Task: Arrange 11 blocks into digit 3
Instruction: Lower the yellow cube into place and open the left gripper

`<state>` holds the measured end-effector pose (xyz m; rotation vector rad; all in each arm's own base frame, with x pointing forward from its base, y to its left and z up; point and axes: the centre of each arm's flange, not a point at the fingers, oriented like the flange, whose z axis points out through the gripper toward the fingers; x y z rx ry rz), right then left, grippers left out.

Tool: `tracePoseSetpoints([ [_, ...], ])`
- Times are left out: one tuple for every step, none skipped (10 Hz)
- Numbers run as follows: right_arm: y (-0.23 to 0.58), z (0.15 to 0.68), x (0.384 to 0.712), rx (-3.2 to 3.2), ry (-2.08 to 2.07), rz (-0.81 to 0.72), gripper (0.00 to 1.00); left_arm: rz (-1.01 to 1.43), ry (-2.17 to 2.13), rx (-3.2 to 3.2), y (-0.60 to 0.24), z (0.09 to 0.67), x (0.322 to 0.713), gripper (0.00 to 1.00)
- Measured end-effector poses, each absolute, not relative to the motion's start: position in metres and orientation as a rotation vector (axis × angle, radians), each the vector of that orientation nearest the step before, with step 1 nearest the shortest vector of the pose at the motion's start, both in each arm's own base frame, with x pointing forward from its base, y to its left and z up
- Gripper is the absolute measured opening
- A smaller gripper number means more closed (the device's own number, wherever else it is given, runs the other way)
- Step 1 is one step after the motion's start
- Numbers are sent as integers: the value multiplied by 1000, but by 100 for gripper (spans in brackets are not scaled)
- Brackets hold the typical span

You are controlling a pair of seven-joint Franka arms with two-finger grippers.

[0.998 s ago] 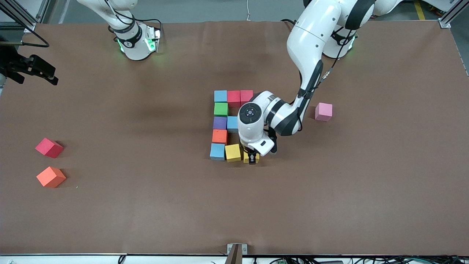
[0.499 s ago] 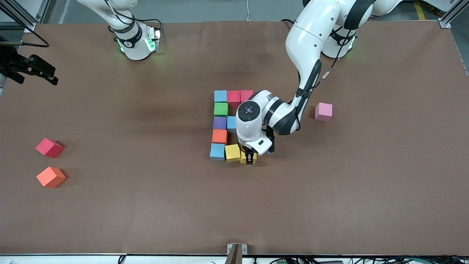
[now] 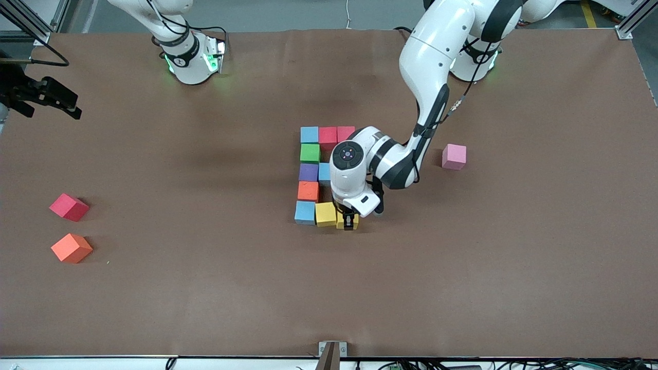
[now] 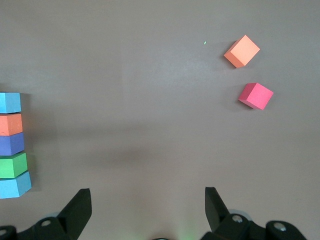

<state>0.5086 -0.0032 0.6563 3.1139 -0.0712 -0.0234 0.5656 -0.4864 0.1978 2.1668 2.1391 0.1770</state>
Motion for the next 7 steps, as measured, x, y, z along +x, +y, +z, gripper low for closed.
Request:
tracePoseSetpoints([
  [-3,656,509,3114,-71,-23,100,178,2136,2170,-487,197,565,59],
  [-3,656,509,3114,-71,-23,100,179,2132,2174,-489,197,563,59],
  [-3,656,509,3114,-71,-23,100,180,2129,2177,-491,197,562,59],
  [-3,656,509,3114,-71,-23,100,180,2127,2179,-491,197,561,59],
  [-3,656,509,3114,-71,-23,100,180,2126,2179,-492,197,561,60],
  [-3,656,509,3114,-71,-24,100,180,2126,2180,-492,197,561,63],
  [-3,656,509,3114,-71,-24,100,180,2125,2180,-492,197,561,67],
])
